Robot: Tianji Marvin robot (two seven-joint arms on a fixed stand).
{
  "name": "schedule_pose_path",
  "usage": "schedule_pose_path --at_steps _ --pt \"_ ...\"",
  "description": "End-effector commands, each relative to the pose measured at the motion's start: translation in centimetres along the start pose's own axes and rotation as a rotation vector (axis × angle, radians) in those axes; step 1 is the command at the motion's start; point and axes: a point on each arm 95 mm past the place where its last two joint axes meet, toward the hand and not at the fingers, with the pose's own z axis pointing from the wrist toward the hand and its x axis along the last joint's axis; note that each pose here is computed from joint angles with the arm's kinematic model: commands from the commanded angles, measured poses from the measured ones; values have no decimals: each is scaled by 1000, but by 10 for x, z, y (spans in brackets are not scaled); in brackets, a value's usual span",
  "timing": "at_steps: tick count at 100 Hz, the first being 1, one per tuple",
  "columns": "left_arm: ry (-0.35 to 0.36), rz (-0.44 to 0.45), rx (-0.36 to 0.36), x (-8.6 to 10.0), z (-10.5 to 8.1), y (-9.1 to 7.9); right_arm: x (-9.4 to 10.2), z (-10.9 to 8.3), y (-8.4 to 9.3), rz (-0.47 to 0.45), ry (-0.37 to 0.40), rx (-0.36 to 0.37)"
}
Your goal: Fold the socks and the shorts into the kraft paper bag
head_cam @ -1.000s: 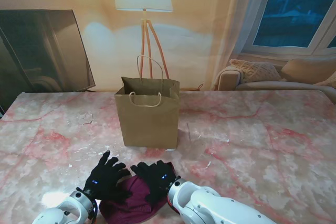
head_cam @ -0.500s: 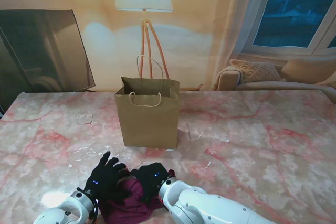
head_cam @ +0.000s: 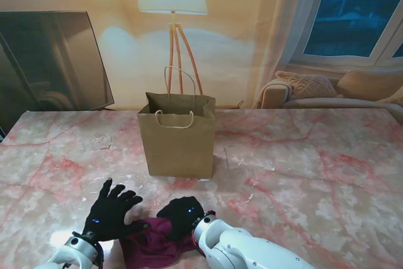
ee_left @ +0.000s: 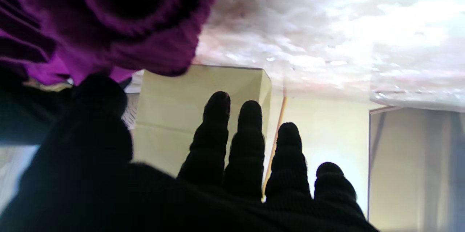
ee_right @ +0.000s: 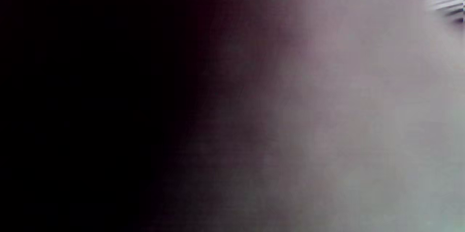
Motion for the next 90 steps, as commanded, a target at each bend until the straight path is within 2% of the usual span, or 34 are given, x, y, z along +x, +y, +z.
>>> schedule_pose_path --at_steps 1,11,25,44,90 --pt "-22 31 6 -1 -5 -3 -4 -14 -31 40 -18 80" --pt "-66 36 6 -10 -10 -5 -6 -17 -25 102 -20 37" --pt "-118 5 -3 -20 -13 -3 -9 -25 -7 186 -28 0" --pt "-152 -13 1 -28 -14 -2 -12 -38 32 256 -43 -86" --pt "-153 -15 24 -29 -10 -2 -13 -60 130 345 -64 -312"
